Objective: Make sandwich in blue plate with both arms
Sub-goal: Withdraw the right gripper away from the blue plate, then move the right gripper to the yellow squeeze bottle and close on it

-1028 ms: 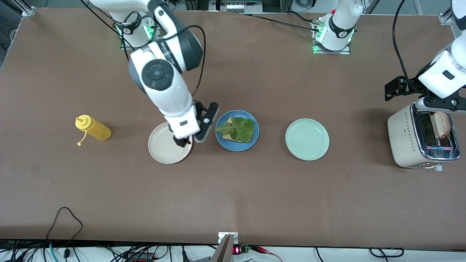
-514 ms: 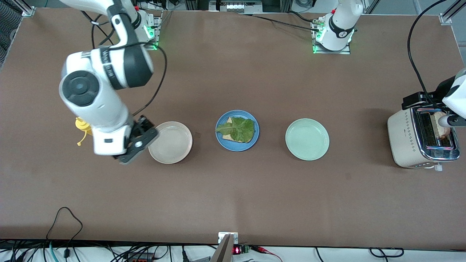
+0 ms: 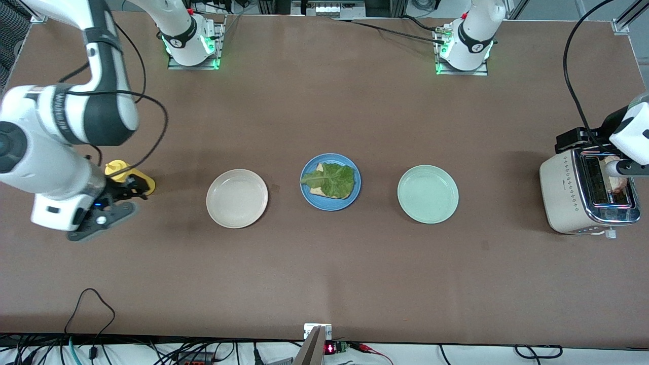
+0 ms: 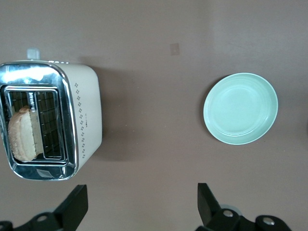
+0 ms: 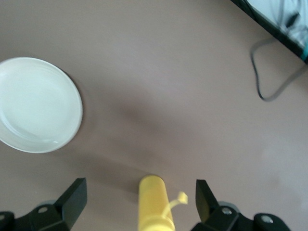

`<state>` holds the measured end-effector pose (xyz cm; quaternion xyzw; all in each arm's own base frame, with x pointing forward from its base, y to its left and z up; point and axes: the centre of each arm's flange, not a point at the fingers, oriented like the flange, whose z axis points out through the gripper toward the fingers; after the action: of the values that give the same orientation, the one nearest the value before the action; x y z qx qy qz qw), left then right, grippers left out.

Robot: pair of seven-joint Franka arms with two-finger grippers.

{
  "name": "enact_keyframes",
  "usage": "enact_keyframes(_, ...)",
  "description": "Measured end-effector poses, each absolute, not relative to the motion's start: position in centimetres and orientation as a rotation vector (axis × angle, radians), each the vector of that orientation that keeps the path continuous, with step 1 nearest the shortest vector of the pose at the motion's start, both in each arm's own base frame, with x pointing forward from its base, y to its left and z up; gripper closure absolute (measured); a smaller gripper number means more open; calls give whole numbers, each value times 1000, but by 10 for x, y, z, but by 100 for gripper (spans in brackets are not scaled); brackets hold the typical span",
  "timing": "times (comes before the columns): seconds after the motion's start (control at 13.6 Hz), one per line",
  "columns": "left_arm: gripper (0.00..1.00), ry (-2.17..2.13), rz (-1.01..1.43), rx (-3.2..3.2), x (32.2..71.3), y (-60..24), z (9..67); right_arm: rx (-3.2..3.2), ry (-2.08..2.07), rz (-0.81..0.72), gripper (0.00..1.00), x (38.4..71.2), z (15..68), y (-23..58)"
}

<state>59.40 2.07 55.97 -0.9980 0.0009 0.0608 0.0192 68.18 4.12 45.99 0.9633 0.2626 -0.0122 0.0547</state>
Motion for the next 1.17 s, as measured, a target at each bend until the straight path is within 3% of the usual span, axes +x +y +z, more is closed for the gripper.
enact_keyframes(0.29, 0, 121, 169, -3088, 594, -23, 565, 3051, 845, -30, 0, 646, 465, -34)
enact_keyframes(0.59, 0, 182, 148, -3063, 591, -46, 571, 3223, 1140, 123, 0, 601, 442, -109)
enact_keyframes(0.88, 0, 169, 131, -3063, 587, -41, 581, 3121, 1558, 326, 0, 575, 408, -168)
enact_keyframes(1.17, 0, 169, 133, -3063, 587, -41, 581, 2960, 1928, 727, 0, 549, 372, -204)
